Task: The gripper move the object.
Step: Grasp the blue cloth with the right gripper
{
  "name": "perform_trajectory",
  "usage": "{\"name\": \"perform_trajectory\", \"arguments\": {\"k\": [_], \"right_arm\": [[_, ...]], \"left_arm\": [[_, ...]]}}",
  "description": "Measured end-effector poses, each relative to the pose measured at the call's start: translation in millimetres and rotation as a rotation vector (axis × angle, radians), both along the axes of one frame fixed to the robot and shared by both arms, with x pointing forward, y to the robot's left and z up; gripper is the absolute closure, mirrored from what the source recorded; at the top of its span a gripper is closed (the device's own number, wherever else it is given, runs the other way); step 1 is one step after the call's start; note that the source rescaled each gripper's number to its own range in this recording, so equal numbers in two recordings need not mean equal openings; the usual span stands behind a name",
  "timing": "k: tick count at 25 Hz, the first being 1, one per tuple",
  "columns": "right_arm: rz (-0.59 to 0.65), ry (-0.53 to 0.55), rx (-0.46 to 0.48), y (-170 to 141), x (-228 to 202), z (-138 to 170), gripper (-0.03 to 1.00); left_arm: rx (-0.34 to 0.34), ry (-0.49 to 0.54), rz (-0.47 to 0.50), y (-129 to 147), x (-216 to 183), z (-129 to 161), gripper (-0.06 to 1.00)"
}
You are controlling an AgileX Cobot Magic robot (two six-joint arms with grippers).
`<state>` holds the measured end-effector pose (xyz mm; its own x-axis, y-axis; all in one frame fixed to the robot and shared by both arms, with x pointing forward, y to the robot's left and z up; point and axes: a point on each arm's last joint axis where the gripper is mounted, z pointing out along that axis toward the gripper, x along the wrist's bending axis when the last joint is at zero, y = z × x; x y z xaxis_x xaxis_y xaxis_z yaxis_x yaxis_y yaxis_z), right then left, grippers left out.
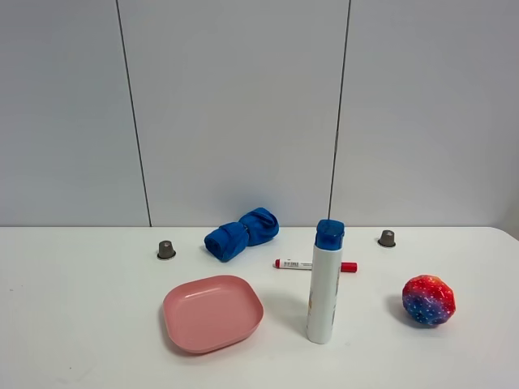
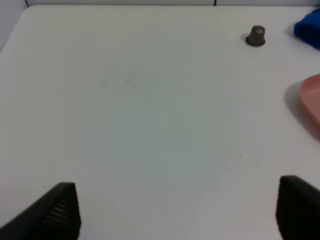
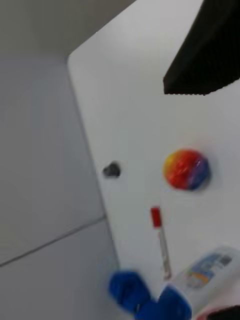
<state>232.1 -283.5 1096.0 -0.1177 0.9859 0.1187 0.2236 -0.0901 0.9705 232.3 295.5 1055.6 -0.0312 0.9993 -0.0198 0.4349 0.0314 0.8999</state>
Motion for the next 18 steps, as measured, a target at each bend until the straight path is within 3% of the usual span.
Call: {"name": "perform_trajectory", "arguments": {"k": [9,14,18], "right_arm": [[0.251,-0.048,-0.133,17.4,60.5,96.0,-0.03],[0.405,0.04,-0.084,27.9,131.2,143.1,-0.03],[0.545,0.088,-0.085,50.0,202.0,160.3,-0.03]], "left_arm": [[0.0,0.0,0.0,0.0,0.0,0.0,-0.06],[0.0,0.0,0.0,0.0,0.0,0.0,-0.06],[0.0,0.0,0.0,0.0,0.0,0.0,-0.06]]}}
